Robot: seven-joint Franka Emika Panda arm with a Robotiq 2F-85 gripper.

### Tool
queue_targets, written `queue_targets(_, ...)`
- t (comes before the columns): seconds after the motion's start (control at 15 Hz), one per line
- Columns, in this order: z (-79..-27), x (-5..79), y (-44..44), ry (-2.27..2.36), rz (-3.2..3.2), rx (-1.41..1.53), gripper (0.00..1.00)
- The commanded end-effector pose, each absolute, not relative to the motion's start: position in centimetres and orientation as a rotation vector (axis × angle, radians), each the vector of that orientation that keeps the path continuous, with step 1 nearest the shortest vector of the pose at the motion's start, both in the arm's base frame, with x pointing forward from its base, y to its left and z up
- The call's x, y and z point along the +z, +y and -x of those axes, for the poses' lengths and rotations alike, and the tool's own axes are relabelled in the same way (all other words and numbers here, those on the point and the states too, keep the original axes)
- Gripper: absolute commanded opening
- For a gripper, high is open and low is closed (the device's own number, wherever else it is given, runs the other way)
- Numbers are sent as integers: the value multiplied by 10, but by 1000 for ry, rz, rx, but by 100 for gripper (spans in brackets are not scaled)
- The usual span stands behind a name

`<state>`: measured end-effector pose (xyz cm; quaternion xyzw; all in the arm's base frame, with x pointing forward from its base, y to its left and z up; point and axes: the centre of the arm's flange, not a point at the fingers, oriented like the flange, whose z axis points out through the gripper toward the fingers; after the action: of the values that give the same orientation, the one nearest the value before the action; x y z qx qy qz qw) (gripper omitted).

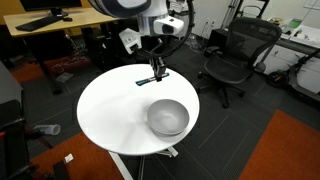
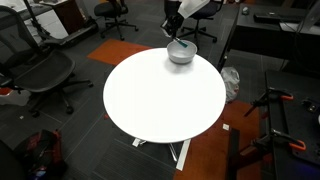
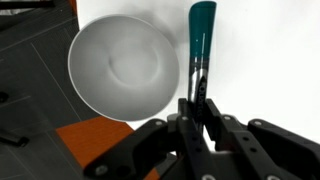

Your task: Get the marker from the gray bowl and place it on the table

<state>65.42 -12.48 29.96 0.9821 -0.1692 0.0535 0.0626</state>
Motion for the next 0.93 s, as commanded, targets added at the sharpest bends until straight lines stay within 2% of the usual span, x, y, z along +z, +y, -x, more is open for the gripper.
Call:
queue_targets(0.0, -638, 298, -90, -252, -3005, 143, 5)
queue_targets(0.4, -639, 269, -39, 44, -3061, 83, 5)
queue_targets(0.87, -649, 224, -26, 226, -3063, 144, 5)
